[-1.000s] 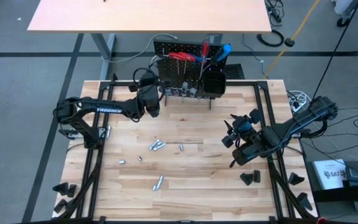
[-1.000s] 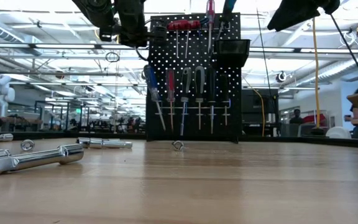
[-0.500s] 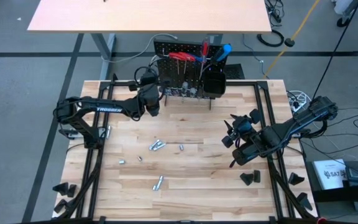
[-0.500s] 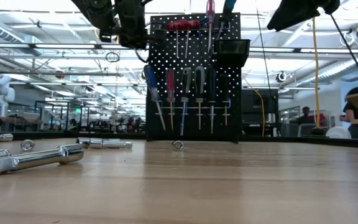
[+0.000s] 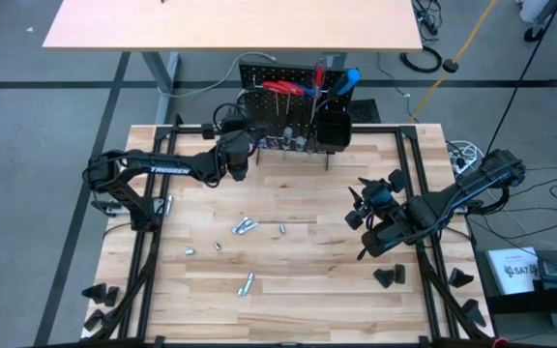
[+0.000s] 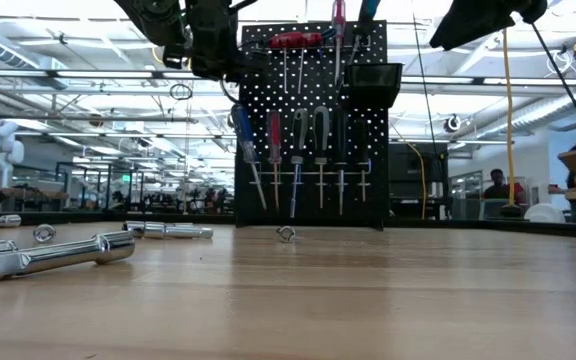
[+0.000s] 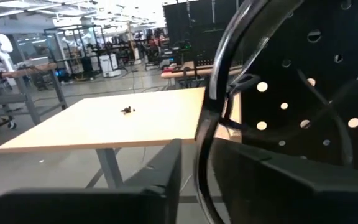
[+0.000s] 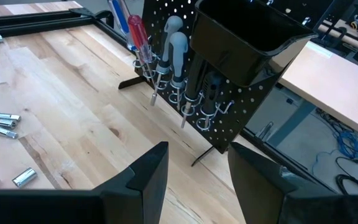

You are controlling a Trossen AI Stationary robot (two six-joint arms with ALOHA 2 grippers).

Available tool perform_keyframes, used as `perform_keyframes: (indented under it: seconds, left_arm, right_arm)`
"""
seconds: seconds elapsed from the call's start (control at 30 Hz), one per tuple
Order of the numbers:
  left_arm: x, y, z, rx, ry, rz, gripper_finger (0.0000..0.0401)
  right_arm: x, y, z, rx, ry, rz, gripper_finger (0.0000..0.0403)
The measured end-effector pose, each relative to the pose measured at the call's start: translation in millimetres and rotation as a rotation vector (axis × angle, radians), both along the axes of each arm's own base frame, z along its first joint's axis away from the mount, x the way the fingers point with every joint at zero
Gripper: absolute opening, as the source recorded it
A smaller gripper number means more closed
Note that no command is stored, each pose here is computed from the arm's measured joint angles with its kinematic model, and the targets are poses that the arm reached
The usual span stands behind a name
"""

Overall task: Hang tools onto peg board
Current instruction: Hang the black safety glasses onto the peg board

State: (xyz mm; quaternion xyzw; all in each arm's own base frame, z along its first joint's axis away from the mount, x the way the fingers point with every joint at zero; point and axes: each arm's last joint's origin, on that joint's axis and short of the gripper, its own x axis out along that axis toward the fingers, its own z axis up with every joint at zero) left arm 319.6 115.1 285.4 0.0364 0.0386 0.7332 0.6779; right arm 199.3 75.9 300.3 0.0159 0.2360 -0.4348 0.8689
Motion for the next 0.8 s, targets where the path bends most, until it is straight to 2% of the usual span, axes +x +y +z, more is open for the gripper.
perform_keyframes:
  seconds: [0.2,0.43,0.63,0.8]
  left_arm:
    - [0,0,-2,-0.006,0.027,0.0,0.0157]
    - [1,-3,-6,-0.02,0.081,-0.005,0.0214]
    - [0,-17,-1,-0.024,0.113,-0.044,0.0245]
    - [-4,-33,9,-0.018,0.148,-0.025,0.0261]
  right_arm:
    - [0,0,0,-0.002,0.003,0.002,0.0159]
    - [0,0,0,-0.004,0.006,0.003,0.0159]
    - [0,0,0,-0.003,0.005,0.003,0.0159]
    - [0,0,0,-0.001,0.001,0.003,0.0159]
